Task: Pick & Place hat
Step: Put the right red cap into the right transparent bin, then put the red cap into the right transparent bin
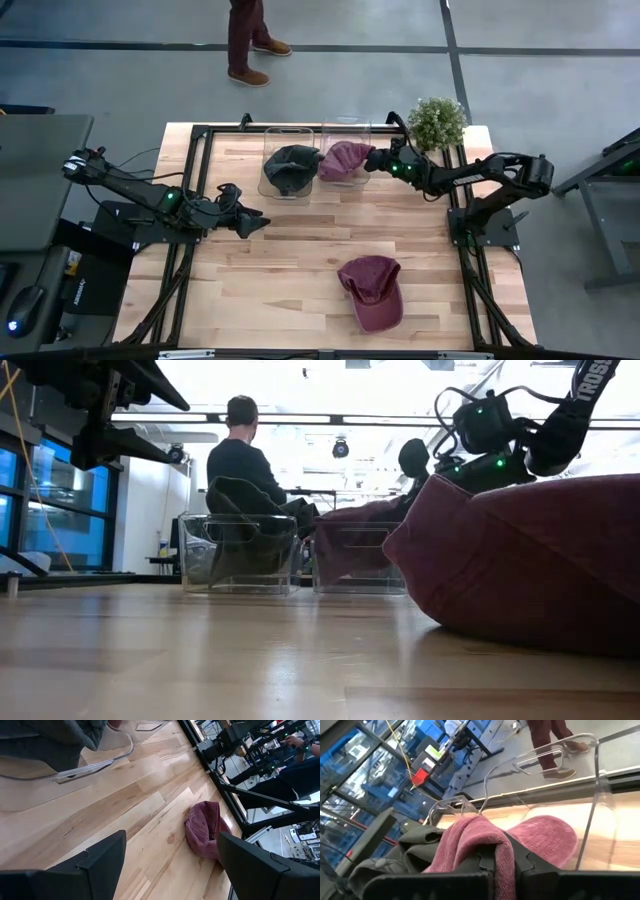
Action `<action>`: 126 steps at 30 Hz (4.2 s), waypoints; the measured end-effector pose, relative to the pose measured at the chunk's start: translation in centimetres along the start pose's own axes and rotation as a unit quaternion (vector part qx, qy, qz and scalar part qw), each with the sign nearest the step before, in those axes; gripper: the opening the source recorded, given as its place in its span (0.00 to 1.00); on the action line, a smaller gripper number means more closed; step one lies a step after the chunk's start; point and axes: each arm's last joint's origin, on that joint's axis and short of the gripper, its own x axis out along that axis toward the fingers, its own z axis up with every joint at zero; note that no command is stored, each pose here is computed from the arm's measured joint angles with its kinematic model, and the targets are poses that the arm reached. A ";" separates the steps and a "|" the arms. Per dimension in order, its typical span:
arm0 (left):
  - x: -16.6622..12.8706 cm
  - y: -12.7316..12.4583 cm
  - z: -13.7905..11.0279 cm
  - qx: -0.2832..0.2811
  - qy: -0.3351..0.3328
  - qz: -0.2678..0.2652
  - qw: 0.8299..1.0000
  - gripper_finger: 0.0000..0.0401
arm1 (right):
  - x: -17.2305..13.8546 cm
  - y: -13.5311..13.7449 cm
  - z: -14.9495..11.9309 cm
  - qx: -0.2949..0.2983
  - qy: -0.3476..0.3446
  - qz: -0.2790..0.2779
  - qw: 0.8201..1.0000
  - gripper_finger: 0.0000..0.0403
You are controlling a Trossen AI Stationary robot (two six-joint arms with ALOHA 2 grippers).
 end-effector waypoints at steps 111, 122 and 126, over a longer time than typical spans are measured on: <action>0.0 0.0 -0.1 -0.011 0.011 -0.004 1.000 0.75 | -9.0 15.5 8.1 -0.344 0.303 0.061 0.887 0.56; 0.0 0.0 0.0 -0.007 0.006 -0.002 1.000 0.75 | -10.0 15.7 6.8 -0.294 0.364 0.060 0.882 0.56; 0.0 0.0 0.0 -0.007 -0.006 0.002 1.000 0.75 | -10.4 15.5 6.3 -0.281 0.389 0.045 0.876 0.56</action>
